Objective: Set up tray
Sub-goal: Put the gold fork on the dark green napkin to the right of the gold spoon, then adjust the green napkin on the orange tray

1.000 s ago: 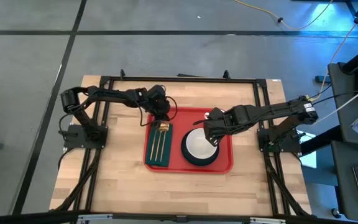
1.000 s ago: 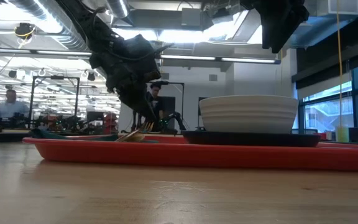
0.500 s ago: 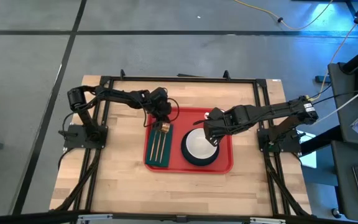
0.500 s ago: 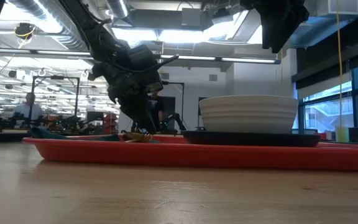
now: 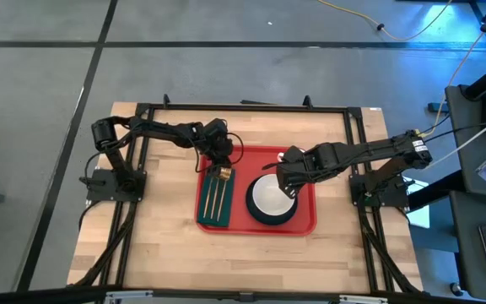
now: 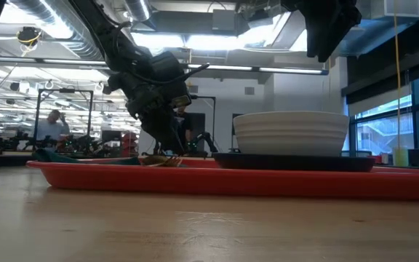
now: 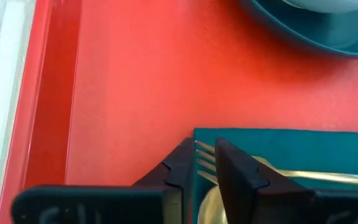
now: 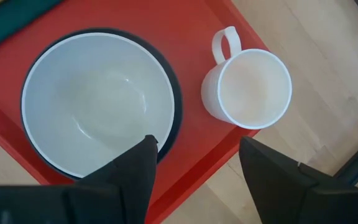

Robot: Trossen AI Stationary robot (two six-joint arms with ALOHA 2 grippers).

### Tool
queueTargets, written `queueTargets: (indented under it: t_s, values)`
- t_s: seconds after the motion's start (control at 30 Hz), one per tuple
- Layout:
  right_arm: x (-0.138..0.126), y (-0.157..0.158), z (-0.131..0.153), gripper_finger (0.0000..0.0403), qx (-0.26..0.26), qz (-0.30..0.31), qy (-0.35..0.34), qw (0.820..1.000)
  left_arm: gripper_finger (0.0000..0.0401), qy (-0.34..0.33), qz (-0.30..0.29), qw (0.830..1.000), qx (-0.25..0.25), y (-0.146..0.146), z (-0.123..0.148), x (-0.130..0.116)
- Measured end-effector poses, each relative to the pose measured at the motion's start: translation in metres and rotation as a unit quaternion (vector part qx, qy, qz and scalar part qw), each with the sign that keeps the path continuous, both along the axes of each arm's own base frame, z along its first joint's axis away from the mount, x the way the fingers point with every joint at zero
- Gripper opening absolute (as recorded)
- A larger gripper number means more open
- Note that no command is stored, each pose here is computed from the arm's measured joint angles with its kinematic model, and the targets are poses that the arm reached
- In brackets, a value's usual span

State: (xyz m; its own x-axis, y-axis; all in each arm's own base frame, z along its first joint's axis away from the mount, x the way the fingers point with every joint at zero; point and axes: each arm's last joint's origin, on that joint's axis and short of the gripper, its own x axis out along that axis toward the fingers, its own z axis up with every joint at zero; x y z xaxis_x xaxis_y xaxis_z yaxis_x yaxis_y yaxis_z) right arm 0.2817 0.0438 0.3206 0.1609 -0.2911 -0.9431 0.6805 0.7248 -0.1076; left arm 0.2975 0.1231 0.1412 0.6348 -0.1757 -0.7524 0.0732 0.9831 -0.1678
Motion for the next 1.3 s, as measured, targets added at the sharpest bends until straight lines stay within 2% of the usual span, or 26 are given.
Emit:
queueTargets:
  t_s: [0.23, 0.37, 0.5, 0.63, 0.73, 0.87, 1.07, 1.2, 1.3]
  values:
    - [0.0, 0.0, 0.0, 0.0227, 0.0, 0.0, 0.0, 1.0, 0.0091, -0.002, 0.004, 1.0, -0.002, 0.0, 0.002, 0.0]
    - [0.0, 0.0, 0.0, 0.0227, 0.0, 0.0, 0.0, 1.0, 0.0104, -0.019, 0.012, 1.0, 0.011, 0.003, 0.015, -0.004]
    - [0.0, 0.0, 0.0, 0.0227, 0.0, 0.0, 0.001, 1.0, 0.0111, -0.05, 0.038, 0.997, 0.044, 0.005, 0.041, -0.011]
    - [0.0, 0.0, 0.0, 0.0227, 0.0, -0.002, 0.0, 1.0, 0.0112, -0.092, 0.074, 0.993, 0.027, 0.001, 0.075, -0.023]
    - [0.0, 0.0, 0.0, 0.0227, 0.0, -0.003, -0.001, 1.0, 0.0101, -0.099, 0.046, 0.993, 0.039, -0.016, 0.096, -0.036]
    - [0.0, 0.0, 0.0, 0.0227, 0.001, -0.003, -0.001, 1.0, 0.0076, -0.048, -0.021, 0.997, 0.056, -0.047, 0.103, -0.051]
    - [0.001, 0.0, 0.0, 0.0227, 0.001, -0.003, -0.006, 1.0, 0.0033, 0.049, -0.04, 0.996, 0.058, -0.084, 0.094, -0.056]
    - [0.0, 0.003, 0.0, 0.0227, 0.005, -0.011, -0.008, 1.0, 0.0006, 0.099, 0.029, 0.994, 0.022, -0.096, 0.09, -0.06]
    - [-0.005, 0.011, 0.0, 0.0227, 0.007, 0.006, 0.013, 1.0, 0.0003, 0.133, 0.079, 0.988, -0.018, -0.097, 0.091, -0.068]
